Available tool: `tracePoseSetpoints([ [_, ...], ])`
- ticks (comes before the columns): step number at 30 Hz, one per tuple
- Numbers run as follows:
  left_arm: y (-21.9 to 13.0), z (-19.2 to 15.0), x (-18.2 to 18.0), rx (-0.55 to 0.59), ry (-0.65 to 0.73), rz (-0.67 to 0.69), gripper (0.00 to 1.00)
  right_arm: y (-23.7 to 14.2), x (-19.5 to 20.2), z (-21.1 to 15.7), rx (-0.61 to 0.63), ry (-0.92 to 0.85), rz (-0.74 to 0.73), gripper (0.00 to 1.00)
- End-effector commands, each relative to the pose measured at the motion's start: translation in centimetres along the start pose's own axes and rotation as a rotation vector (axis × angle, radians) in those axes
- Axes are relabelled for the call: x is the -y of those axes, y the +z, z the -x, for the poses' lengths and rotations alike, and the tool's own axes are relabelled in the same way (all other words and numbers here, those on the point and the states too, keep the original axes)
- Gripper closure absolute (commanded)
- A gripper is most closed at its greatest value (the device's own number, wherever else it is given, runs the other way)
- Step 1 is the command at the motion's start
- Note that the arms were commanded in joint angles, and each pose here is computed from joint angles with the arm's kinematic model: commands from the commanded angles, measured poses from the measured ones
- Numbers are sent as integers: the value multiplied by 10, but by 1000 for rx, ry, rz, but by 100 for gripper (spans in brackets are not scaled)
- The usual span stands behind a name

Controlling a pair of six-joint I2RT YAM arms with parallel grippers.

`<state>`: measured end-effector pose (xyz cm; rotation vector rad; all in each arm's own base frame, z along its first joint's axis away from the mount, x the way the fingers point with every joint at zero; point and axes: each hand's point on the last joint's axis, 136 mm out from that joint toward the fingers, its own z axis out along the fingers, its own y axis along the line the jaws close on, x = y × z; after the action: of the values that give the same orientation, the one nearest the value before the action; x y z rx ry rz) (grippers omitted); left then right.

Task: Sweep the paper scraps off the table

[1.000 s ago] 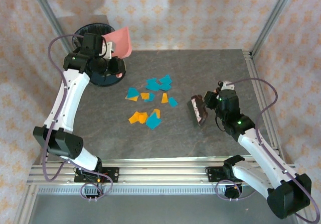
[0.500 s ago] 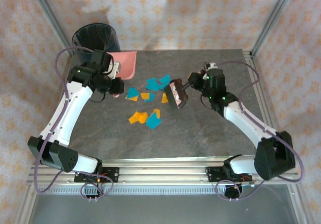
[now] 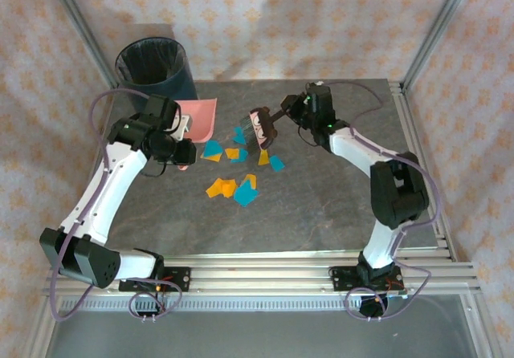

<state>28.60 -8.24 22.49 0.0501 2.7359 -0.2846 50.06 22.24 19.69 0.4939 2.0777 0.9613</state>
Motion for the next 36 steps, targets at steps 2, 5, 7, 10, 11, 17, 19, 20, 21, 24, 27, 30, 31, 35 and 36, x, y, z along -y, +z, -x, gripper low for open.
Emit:
tracePoseSetpoints([
  [2, -4, 0, 0, 27, 15, 5, 100, 22, -29, 12, 26, 65, 83, 100],
  [5, -2, -1, 1, 23, 17, 3, 100, 37, -26, 8, 15, 56, 51, 100],
  [7, -1, -2, 0, 20, 15, 4, 100, 45, -20, 6, 7, 60, 27, 100],
  [10, 0, -2, 0, 17, 14, 3, 100, 52, -8, 3, 16, 64, -9, 100],
  [11, 1, -3, 0, 13, 16, 2, 100, 54, -3, 2, 18, 60, -23, 100],
  [17, 1, -8, -2, -8, 35, 13, 100, 61, 23, -6, 10, 44, -108, 100],
  [19, 1, -8, -2, -11, 36, 13, 100, 59, 30, -7, 16, 33, -137, 100],
  [20, 1, -9, -2, -10, 36, 9, 100, 57, 33, -7, 19, 24, -152, 100],
  [21, 2, -9, -1, -10, 36, 7, 100, 55, 36, -7, 21, 14, -167, 100],
  [24, 3, -9, 0, -10, 33, -3, 100, 46, 44, -6, 33, -14, -217, 100],
  [27, 4, -9, 2, -17, 34, -13, 100, 34, 52, -4, 49, -47, -261, 100],
  [30, 5, -9, 3, -23, 39, -14, 100, 19, 60, -4, 63, -81, -307, 100],
  [31, 5, -9, 4, -23, 41, -15, 100, 15, 63, -2, 70, -90, -322, 100],
  [35, 6, -11, 6, -27, 48, -19, 100, -3, 73, -2, 80, -121, -373, 100],
  [36, 6, -11, 7, -27, 49, -21, 100, -8, 75, -2, 82, -129, -386, 100],
])
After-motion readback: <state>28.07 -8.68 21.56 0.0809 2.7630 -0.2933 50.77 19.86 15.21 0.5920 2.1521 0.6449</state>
